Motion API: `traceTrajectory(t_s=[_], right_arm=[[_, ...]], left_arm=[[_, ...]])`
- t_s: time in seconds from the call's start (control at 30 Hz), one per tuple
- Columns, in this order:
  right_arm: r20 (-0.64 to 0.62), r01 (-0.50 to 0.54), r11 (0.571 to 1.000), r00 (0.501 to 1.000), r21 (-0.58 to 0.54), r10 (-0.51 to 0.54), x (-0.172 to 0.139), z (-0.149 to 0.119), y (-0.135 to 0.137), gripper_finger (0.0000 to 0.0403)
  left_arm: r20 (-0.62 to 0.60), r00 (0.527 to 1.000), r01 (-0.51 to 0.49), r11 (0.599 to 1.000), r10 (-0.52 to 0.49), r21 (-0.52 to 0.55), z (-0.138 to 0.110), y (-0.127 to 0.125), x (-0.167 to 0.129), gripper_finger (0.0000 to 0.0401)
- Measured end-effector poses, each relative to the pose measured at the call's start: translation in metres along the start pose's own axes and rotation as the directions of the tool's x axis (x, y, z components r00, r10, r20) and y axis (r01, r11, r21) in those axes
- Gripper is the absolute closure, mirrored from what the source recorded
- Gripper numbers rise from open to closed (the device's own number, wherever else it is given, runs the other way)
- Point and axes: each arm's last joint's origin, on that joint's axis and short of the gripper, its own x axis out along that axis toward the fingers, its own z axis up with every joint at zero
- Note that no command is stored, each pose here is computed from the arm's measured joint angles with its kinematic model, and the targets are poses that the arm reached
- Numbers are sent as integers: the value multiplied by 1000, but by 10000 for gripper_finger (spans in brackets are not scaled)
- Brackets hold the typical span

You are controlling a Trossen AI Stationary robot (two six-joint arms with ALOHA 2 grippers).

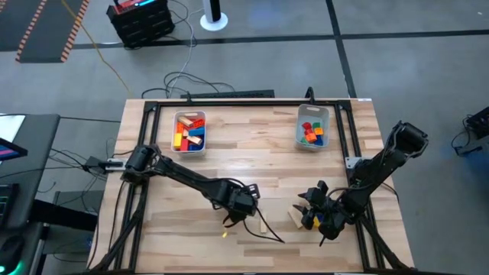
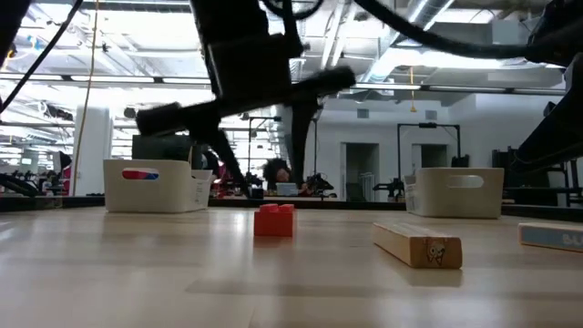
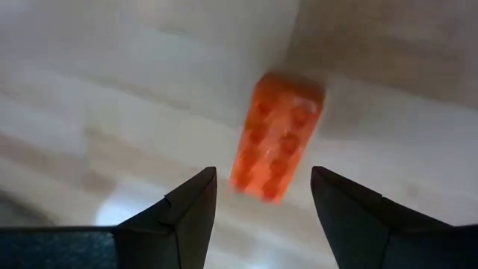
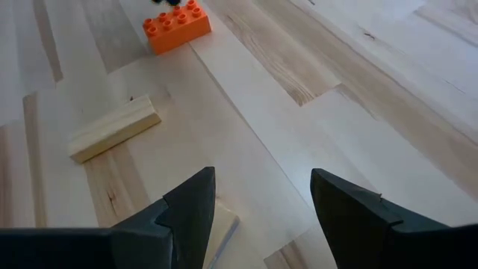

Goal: Sort blocks by size
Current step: Put the large orange game piece into the white bin

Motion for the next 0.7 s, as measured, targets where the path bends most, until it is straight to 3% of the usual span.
traceTrajectory(t_s=[0.13, 0.57, 0.7], right_arm=[[0, 0, 1000, 1000, 0, 0, 0, 0, 0, 154], [4, 0, 1000, 1000, -8, 0, 0, 0, 0, 154], [4, -1, 1000, 1000, -8, 1, 0, 1, 0, 154]], left_arm=[[19, 999, 41, 999, -41, 27, 2, -3, 6, 190], [78, 997, 10, 1000, -12, 26, -3, 5, 7, 191], [66, 996, 61, 998, -63, 31, -3, 2, 20, 191]])
